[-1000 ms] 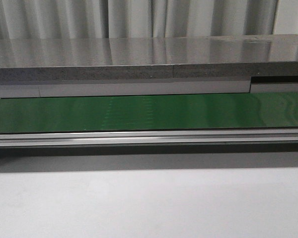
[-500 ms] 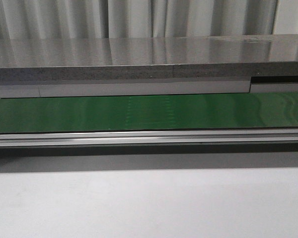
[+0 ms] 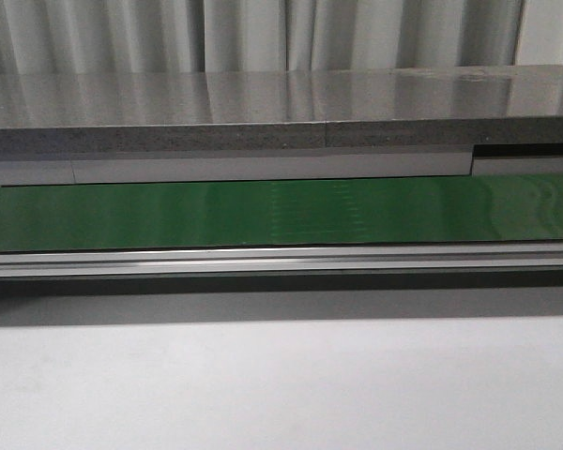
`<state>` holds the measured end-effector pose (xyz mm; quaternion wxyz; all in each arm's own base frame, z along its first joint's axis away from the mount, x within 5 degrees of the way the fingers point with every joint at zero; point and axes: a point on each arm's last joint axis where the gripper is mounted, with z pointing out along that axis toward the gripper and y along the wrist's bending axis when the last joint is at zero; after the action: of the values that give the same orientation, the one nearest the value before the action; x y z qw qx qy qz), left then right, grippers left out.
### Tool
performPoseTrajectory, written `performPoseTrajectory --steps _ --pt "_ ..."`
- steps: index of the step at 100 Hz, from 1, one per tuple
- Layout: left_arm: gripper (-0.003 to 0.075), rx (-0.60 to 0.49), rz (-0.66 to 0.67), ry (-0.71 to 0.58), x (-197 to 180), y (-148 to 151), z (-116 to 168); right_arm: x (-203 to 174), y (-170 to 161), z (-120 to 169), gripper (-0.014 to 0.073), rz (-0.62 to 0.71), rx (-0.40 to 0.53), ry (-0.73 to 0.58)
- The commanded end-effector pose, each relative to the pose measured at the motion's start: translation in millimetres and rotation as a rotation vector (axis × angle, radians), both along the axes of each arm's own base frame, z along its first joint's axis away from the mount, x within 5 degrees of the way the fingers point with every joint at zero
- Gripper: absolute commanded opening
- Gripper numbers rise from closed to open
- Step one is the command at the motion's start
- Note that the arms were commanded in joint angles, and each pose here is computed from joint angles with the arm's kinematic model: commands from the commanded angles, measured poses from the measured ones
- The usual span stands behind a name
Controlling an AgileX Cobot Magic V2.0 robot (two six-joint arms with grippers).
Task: Move button from left to right
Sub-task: 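Lower the button into the green bin and open the right gripper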
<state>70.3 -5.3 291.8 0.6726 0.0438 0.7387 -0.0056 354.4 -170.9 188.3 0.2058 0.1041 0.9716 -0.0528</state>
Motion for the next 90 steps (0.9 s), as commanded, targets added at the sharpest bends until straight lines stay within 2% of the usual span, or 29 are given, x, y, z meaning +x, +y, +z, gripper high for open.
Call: performPoseTrajectory --steps 1,18,36,51,65,90 --pt "-0.0020 -0.019 0.001 -0.096 0 0 15 2 -5 32 0.0491 -0.023 -0.045 -0.110" --pt "-0.0020 -0.019 0.001 -0.096 0 0 15 -1 -4 49 0.0489 -0.039 -0.061 -0.165" --pt "-0.0020 -0.019 0.001 -0.096 0 0 15 -3 15 88 0.0490 -0.018 -0.086 -0.297" --pt "-0.0020 -0.019 0.001 -0.096 0 0 15 -4 47 124 0.0490 0.052 -0.111 -0.414" --pt "-0.0020 -0.019 0.001 -0.096 0 0 15 -9 85 151 0.0490 0.125 -0.083 -0.508" --pt "-0.0020 -0.019 0.001 -0.096 0 0 15 -34 152 172 0.0490 0.283 -0.051 -0.647"
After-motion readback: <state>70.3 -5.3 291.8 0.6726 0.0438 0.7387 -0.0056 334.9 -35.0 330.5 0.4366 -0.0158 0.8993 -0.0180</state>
